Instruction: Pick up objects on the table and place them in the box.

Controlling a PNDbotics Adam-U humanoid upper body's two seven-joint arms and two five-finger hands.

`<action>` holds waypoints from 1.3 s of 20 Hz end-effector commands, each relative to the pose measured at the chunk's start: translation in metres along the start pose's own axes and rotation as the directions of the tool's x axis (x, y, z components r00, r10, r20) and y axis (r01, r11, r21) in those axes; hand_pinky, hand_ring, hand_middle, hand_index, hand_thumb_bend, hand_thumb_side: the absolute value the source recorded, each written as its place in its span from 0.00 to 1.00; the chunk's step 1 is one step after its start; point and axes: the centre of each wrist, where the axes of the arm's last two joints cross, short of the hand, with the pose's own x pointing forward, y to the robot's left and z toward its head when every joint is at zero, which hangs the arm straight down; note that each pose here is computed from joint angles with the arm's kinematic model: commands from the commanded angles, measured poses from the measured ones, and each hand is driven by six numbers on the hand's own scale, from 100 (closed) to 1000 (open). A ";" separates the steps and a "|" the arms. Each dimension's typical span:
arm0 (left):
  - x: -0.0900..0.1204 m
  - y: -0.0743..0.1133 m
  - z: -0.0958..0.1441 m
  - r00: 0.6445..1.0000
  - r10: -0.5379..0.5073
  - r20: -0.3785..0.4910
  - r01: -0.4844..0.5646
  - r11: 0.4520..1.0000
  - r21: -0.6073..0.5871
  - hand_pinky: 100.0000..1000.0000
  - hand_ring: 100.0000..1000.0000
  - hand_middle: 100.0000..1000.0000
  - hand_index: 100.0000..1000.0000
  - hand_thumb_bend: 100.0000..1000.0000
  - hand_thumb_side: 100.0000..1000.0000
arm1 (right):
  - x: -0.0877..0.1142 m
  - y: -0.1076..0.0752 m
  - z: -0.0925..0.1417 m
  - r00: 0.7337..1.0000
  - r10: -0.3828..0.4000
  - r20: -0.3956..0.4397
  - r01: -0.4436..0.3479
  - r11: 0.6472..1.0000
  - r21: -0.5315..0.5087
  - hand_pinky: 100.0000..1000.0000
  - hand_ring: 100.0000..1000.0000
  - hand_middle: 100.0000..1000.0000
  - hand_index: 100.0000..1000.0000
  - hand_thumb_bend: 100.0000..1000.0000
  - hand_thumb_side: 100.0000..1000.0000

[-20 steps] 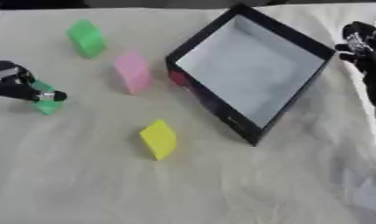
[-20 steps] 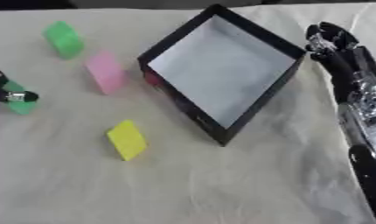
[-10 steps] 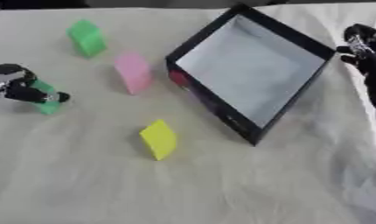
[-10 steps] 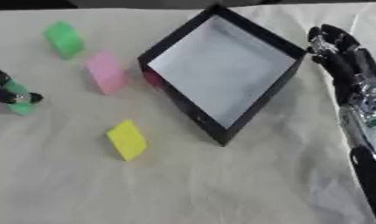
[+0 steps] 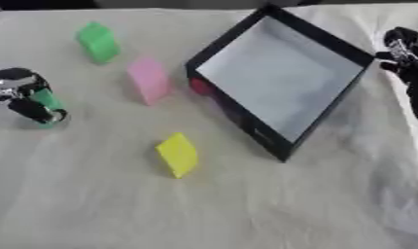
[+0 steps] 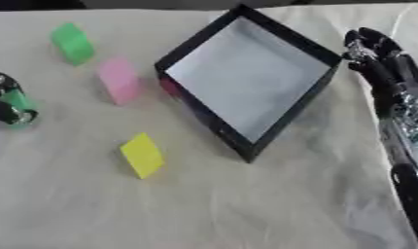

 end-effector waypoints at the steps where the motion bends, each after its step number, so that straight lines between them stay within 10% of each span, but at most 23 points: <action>1: 0.003 0.032 0.026 0.998 -0.035 0.047 0.029 0.994 0.108 0.73 0.58 0.53 0.60 0.04 0.28 | 0.009 -0.005 -0.004 1.000 0.011 0.028 -0.011 1.000 0.002 0.85 0.76 0.79 0.87 0.11 0.45; 15: 0.068 0.101 0.106 0.939 -0.081 0.333 -0.011 0.964 0.264 0.74 0.58 0.51 0.57 0.00 0.23 | 0.012 -0.008 -0.005 0.999 0.017 0.035 -0.017 1.000 -0.005 0.85 0.76 0.79 0.87 0.11 0.45; 26: 0.192 0.146 0.128 0.719 -0.291 0.631 0.040 0.924 0.380 0.75 0.59 0.52 0.58 0.00 0.19 | 0.032 -0.010 -0.015 0.994 -0.005 0.108 0.008 1.000 -0.028 0.85 0.76 0.80 0.88 0.10 0.44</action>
